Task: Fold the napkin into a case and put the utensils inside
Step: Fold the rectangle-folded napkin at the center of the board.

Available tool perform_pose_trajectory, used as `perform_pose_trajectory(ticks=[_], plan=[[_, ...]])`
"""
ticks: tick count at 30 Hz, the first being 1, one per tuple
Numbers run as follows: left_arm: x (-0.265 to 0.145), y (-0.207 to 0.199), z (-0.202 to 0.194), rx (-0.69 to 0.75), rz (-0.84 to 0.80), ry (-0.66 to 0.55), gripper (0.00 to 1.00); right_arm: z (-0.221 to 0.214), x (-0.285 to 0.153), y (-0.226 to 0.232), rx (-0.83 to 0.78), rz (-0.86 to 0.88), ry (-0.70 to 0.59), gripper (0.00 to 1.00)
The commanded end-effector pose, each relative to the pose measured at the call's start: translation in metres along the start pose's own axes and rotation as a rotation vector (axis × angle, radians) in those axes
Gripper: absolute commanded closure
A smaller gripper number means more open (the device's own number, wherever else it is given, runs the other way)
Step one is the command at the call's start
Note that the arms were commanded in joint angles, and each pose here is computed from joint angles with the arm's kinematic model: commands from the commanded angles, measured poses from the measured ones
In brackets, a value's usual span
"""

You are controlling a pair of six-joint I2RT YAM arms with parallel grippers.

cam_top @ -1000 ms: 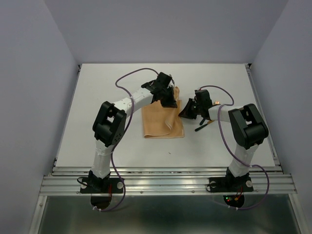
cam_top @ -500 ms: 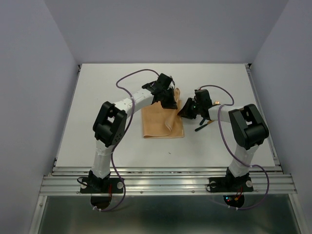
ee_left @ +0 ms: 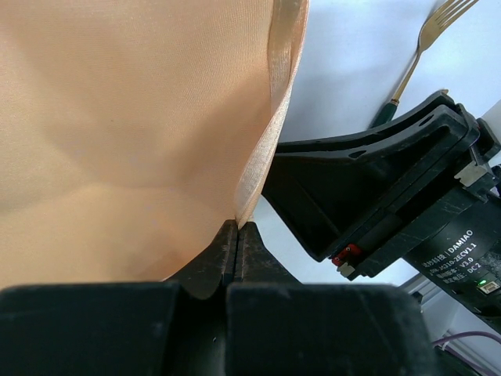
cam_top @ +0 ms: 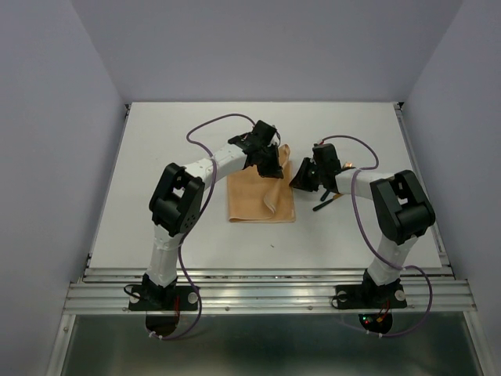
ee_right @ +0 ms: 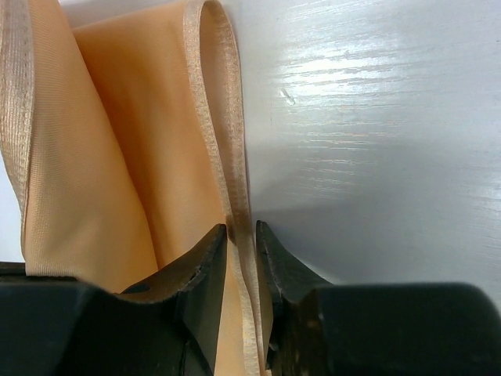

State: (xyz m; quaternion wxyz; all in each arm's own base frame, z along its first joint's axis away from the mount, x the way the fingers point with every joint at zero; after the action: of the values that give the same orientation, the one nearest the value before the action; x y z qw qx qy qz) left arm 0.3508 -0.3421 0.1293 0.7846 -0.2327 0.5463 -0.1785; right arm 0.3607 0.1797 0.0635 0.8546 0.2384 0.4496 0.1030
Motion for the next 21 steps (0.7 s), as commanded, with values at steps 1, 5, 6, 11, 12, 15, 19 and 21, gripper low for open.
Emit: perform_pose_trajectory(ticks=[1,5,6,11,12,15,19,21], plan=[[-0.016,-0.012,0.003,0.034,-0.032,-0.027,1.0,-0.008,-0.007,-0.005,-0.036,-0.028,0.027,0.73],[-0.015,-0.013,0.003,0.031,-0.036,-0.026,1.0,-0.009,-0.003,-0.004,-0.04,-0.011,0.041,0.86],[-0.014,-0.014,0.003,0.032,-0.036,-0.023,1.0,-0.009,-0.003,-0.004,-0.04,-0.011,0.041,0.89],[-0.014,-0.019,0.002,0.036,-0.047,-0.02,1.0,-0.013,0.001,-0.006,-0.02,-0.017,0.053,0.99],[-0.012,-0.02,0.0,0.039,-0.044,-0.016,1.0,-0.014,0.002,-0.006,-0.013,-0.016,0.058,0.99],[-0.008,-0.019,-0.001,0.038,-0.037,-0.008,1.0,-0.01,0.004,-0.002,-0.012,0.009,0.04,0.99],[-0.003,-0.018,-0.001,0.035,-0.034,-0.002,1.0,-0.009,0.004,-0.001,-0.014,0.011,0.04,0.99],[-0.002,-0.02,0.0,0.033,-0.04,0.0,1.0,-0.009,0.003,-0.001,-0.013,0.01,0.039,0.99]])
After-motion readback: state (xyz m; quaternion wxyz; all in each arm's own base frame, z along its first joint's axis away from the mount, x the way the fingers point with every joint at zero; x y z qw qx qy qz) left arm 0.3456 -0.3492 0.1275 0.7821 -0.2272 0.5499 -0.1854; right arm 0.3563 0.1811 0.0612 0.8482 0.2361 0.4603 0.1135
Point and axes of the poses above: each gripper's point midway between its finger pads, its own x axis out along the fingers, its own y axis along the line the jaws close on, z = x × y, the point moved 5 cm from there along -x, back along the fingers, and after that the axes turned 4 degrees about -x, right-handed, at the moved point
